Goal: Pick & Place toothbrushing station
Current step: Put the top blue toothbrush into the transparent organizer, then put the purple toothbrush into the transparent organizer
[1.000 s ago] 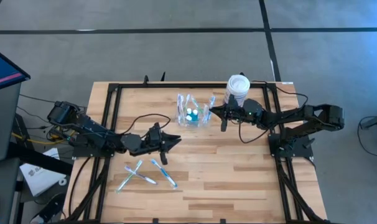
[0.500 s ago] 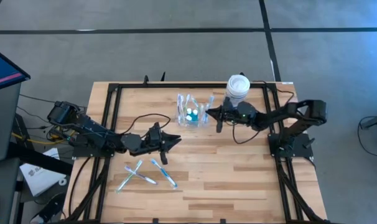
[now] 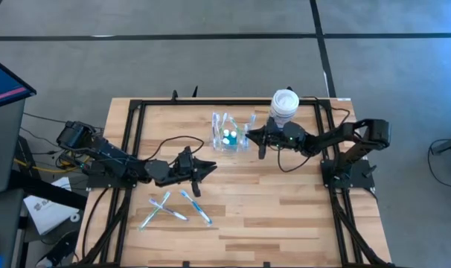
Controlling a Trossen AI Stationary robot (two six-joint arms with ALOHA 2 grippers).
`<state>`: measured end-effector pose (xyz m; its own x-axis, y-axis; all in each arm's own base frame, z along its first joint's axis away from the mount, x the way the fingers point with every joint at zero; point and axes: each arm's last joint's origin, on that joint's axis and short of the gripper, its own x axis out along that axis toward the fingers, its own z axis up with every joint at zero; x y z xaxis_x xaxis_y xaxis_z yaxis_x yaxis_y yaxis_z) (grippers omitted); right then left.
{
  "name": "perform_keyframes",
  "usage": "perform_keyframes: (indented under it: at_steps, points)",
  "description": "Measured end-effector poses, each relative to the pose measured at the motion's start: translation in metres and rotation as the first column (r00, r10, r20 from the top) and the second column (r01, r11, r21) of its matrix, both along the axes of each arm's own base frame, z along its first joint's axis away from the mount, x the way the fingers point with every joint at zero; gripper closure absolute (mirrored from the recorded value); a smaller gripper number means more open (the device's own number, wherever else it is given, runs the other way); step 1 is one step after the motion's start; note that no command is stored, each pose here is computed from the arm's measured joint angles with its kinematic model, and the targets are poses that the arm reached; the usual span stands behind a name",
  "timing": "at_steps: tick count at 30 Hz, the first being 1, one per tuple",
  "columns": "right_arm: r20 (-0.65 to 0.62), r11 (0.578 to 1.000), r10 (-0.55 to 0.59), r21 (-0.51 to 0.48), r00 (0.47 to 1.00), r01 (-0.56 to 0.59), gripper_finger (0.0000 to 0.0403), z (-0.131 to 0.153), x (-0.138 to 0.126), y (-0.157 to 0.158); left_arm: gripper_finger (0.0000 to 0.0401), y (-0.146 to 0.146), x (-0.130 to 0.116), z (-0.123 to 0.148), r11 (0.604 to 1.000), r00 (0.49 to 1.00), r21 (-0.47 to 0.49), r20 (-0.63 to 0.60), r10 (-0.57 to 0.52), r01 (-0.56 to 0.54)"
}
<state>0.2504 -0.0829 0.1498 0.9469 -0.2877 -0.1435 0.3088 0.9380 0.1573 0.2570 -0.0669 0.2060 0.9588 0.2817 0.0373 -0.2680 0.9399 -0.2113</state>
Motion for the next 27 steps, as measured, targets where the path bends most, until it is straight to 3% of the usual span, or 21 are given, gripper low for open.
perform_keyframes:
  at_steps: [17,27]
  points:
    - [0.052,0.999,-0.011,-0.046,0.999,0.013,0.0240,0.016,-0.005,-0.002,0.0345,0.000,0.000,0.000,1.000,1.000,0.001,-0.003,0.000,0.000]
    - [0.027,0.999,0.000,-0.041,1.000,0.001,0.0238,0.038,-0.018,0.005,0.0345,-0.010,-0.009,-0.009,0.998,0.998,0.008,-0.033,-0.055,0.056]
